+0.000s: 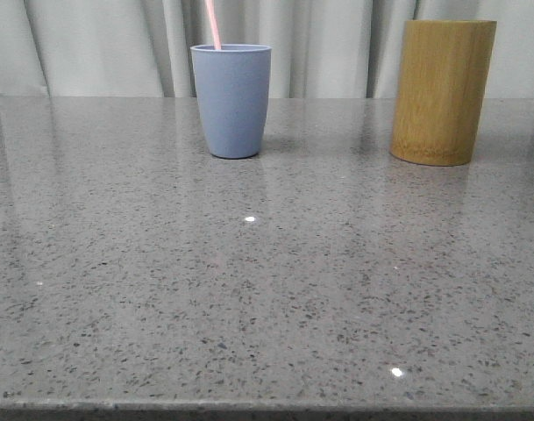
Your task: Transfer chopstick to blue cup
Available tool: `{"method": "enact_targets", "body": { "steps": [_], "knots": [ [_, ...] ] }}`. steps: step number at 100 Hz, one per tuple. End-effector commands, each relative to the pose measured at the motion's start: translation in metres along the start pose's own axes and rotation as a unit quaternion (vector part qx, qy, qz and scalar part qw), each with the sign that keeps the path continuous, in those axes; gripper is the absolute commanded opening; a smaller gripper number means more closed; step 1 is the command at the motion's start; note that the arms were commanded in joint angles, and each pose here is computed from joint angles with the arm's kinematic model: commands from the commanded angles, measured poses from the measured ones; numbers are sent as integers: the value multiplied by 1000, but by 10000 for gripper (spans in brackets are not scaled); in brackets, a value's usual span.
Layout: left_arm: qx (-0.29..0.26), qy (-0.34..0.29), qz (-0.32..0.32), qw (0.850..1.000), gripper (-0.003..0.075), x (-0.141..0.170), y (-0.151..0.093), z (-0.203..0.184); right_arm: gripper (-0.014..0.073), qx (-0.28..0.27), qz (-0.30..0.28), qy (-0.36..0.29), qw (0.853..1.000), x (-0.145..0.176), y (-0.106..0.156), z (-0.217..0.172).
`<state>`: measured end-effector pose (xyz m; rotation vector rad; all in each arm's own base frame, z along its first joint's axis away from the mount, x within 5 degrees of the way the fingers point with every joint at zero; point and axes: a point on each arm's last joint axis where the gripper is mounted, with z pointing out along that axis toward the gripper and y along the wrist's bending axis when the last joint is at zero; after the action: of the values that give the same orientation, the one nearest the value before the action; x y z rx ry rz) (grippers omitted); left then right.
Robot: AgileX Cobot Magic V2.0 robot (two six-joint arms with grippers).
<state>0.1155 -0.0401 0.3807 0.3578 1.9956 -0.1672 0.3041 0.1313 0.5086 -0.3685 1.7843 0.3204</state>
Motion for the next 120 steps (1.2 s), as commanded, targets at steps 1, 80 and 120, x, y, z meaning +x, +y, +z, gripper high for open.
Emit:
{"method": "enact_targets", "body": {
  "steps": [1, 80, 120],
  "knots": [
    [2, -56, -15, 998, 303, -14, 0, -6, 202, 15, -17, -70, 997, -23, -3, -41],
    [6, -74, -34, 997, -19, -9, 0, -13, -61, 24, -21, -132, 991, 113, -1, -174],
    [11, -130, -39, 991, -19, 41, 1, -44, -60, 25, -25, -177, 984, 188, 0, -223]
  ]
}}
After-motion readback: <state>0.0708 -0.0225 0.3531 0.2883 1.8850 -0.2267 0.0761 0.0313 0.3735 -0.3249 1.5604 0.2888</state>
